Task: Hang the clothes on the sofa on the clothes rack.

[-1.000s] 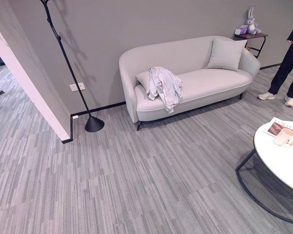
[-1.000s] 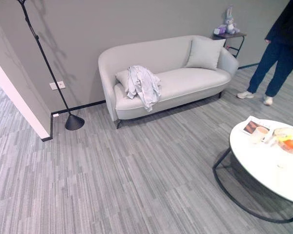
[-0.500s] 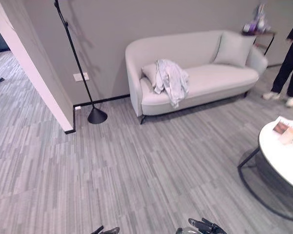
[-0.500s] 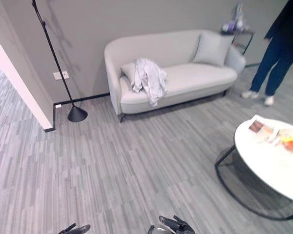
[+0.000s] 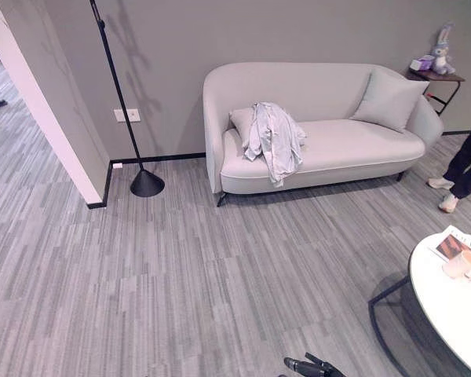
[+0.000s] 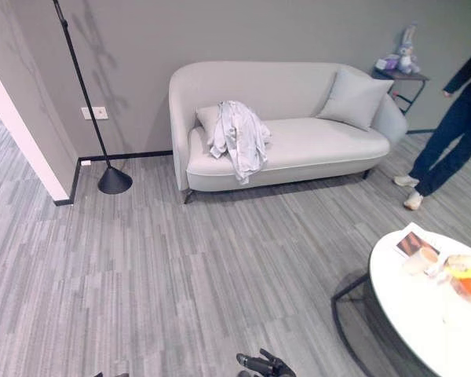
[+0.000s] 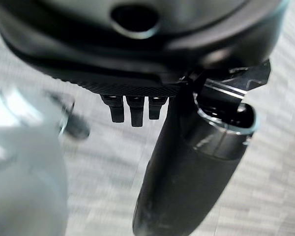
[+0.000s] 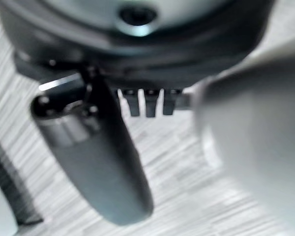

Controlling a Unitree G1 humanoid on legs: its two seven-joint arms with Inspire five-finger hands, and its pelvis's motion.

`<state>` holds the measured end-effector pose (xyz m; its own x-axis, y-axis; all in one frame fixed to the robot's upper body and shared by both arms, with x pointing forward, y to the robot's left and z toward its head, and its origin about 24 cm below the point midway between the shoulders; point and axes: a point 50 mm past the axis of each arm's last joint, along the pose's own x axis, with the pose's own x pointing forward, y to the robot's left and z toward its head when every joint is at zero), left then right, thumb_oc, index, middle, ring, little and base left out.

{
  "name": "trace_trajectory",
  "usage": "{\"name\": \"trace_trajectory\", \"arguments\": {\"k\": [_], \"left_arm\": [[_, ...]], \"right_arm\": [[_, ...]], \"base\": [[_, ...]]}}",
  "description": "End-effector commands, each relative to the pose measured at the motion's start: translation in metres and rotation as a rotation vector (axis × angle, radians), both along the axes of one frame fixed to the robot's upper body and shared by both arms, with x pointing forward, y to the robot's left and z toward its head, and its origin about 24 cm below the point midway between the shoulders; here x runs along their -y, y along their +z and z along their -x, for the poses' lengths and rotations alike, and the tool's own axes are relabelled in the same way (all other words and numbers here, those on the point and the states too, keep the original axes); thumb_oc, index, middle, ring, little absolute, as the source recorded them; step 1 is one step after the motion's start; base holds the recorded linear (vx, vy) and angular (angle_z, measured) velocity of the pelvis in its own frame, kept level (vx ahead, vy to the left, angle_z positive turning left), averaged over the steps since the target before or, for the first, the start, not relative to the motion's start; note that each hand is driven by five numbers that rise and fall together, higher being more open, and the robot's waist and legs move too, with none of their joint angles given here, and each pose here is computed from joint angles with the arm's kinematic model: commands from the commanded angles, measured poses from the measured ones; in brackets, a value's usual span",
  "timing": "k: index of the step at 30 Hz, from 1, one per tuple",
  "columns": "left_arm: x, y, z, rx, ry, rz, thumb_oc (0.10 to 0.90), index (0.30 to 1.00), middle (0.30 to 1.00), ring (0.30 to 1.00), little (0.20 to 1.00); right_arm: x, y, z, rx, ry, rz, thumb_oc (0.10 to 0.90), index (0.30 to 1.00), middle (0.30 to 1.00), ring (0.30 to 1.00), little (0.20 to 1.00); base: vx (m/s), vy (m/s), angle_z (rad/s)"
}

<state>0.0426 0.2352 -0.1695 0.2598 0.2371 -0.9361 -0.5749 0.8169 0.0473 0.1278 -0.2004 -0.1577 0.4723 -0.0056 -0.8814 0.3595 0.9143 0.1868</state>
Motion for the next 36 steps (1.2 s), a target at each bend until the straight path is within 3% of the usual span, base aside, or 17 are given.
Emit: {"name": "trace_trajectory", "arguments": {"k": [1, 9, 20, 21, 27, 30, 36], "left_arm": [[-0.016, 0.006, -0.013, 0.043, 0.033, -0.065, 0.8, 0.9, 0.9, 0.9, 0.9], [-0.02, 0.006, -0.01, 0.044, 0.092, -0.056, 0.8, 0.9, 0.9, 0.9, 0.9], [-0.02, 0.007, -0.012, 0.063, 0.145, -0.046, 0.8, 0.9, 0.9, 0.9, 0.9], [-0.035, 0.009, 0.01, 0.004, 0.212, -0.075, 0.8, 0.9, 0.9, 0.9, 0.9], [-0.036, 0.009, 0.012, -0.002, 0.215, -0.079, 0.8, 0.9, 0.9, 0.9, 0.9], [-0.043, 0.015, -0.021, 0.071, 0.067, -0.131, 0.8, 0.9, 0.9, 0.9, 0.9], [-0.041, 0.017, -0.034, 0.054, -0.066, -0.154, 0.8, 0.9, 0.9, 0.9, 0.9]], "right_arm": [[-0.021, 0.008, -0.024, 0.11, 0.055, -0.052, 0.8, 0.9, 0.9, 0.9, 0.9], [-0.021, 0.005, -0.018, 0.071, 0.165, 0.005, 0.8, 0.9, 0.9, 0.9, 0.9], [-0.019, 0.004, -0.014, 0.055, 0.231, 0.027, 0.8, 0.9, 0.9, 0.9, 0.9], [-0.044, 0.003, -0.016, 0.058, 0.347, 0.008, 0.8, 0.9, 0.9, 0.9, 0.9], [-0.049, 0.002, -0.015, 0.06, 0.351, -0.008, 0.8, 0.9, 0.9, 0.9, 0.9], [-0.058, -0.001, -0.009, 0.033, 0.368, -0.029, 0.8, 0.9, 0.9, 0.9, 0.9], [-0.054, 0.004, -0.021, 0.066, 0.312, -0.029, 0.8, 0.9, 0.9, 0.9, 0.9]], "base": [[0.26, -0.309, -0.13], [0.2, -0.211, 0.0], [0.16, 0.033, 0.03], [0.63, 0.135, -0.13], [0.22, 0.108, -0.14], [0.41, 0.369, -0.01], [0.19, 0.186, -0.15]]}}
